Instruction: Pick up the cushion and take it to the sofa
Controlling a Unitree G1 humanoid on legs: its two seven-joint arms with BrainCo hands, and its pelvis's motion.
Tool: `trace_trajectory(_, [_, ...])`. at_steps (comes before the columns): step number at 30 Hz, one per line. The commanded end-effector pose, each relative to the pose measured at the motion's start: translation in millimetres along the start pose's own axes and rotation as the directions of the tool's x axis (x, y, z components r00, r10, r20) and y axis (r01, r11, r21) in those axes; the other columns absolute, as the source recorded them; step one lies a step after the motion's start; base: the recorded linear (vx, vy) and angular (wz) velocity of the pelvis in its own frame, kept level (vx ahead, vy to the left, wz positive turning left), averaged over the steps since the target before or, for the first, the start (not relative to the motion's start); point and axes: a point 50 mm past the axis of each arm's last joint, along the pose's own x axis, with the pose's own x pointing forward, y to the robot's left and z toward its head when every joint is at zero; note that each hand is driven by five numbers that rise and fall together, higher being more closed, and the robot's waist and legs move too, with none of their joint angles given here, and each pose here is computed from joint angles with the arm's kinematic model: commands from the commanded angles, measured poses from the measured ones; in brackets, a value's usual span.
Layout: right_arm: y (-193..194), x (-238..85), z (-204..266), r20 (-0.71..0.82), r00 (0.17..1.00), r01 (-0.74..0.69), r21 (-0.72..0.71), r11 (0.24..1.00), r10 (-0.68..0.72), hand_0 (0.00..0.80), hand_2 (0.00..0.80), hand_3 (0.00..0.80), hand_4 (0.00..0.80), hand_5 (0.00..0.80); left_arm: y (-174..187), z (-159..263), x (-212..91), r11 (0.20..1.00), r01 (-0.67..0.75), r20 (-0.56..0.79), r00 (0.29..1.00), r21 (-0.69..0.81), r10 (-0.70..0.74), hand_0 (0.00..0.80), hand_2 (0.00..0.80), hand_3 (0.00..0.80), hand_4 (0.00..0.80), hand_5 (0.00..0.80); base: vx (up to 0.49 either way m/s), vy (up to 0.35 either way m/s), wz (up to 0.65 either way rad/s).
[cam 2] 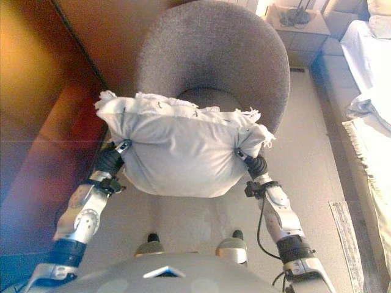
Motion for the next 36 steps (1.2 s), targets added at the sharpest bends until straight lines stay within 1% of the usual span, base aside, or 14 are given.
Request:
trace_trajectory(1, [28.5,9.4,52.9,0.267,0.953,-0.158,0.033,0.987,0.144,0.800,0.800,0.800,0.800,0.800,-27.6,51.8,15.0,0.988,0.155,0.265,0.953,-0.004,-0.149,0.800,0.800,0.800,0.800,0.800,0.000,0.000,0.00])
trace_trajectory(12, [29.4,10.4,51.0,0.269,0.955,-0.144,0.040,0.989,0.128,0.800,0.800,0.800,0.800,0.800,-28.9,48.5,15.3,0.987,0.163,0.244,0.957,-0.009,-0.155,0.800,0.800,0.800,0.800,0.800,0.000,0.000,0.00])
trace_trajectory(17, [27.7,11.6,44.2,0.238,0.967,-0.112,0.071,0.991,0.092,0.800,0.800,0.800,0.800,0.800,-23.0,43.6,14.5,0.995,0.101,0.218,0.971,0.006,-0.100,0.800,0.800,0.800,0.800,0.800,0.068,0.048,0.01])
trace_trajectory(22, [27.0,15.9,50.1,0.256,0.963,-0.114,0.080,0.990,0.090,0.800,0.800,0.800,0.800,0.800,-20.4,47.9,15.4,0.996,0.085,0.234,0.968,0.034,-0.091,0.800,0.800,0.800,0.800,0.800,0.024,0.083,-0.02])
trace_trajectory(26, [29.1,20.9,51.7,0.267,0.960,-0.113,0.070,0.991,0.090,0.800,0.800,0.800,0.800,0.800,-24.4,48.5,27.2,0.994,0.099,0.214,0.971,0.052,-0.108,0.800,0.800,0.800,0.800,0.800,0.009,0.168,-0.11])
trace_trajectory(28, [27.8,20.0,51.8,0.268,0.961,-0.078,0.053,0.996,0.061,0.800,0.800,0.800,0.800,0.800,-26.6,45.0,31.1,0.992,0.102,0.189,0.975,0.070,-0.114,0.800,0.800,0.800,0.800,0.800,0.026,0.210,-0.06])
trace_trajectory(31, [27.5,19.4,52.9,0.281,0.959,-0.049,0.066,0.997,0.029,0.800,0.800,0.800,0.800,0.800,-32.8,44.0,37.3,0.988,0.127,0.175,0.974,0.091,-0.141,0.800,0.800,0.800,0.800,0.800,0.080,0.185,0.11])
trace_trajectory(36, [22.4,19.1,47.0,0.263,0.965,-0.043,0.095,0.995,0.017,0.800,0.800,0.800,0.800,0.800,-27.8,42.3,32.7,0.986,0.136,0.156,0.976,0.097,-0.150,0.800,0.800,0.800,0.800,0.800,0.273,-0.009,0.04])
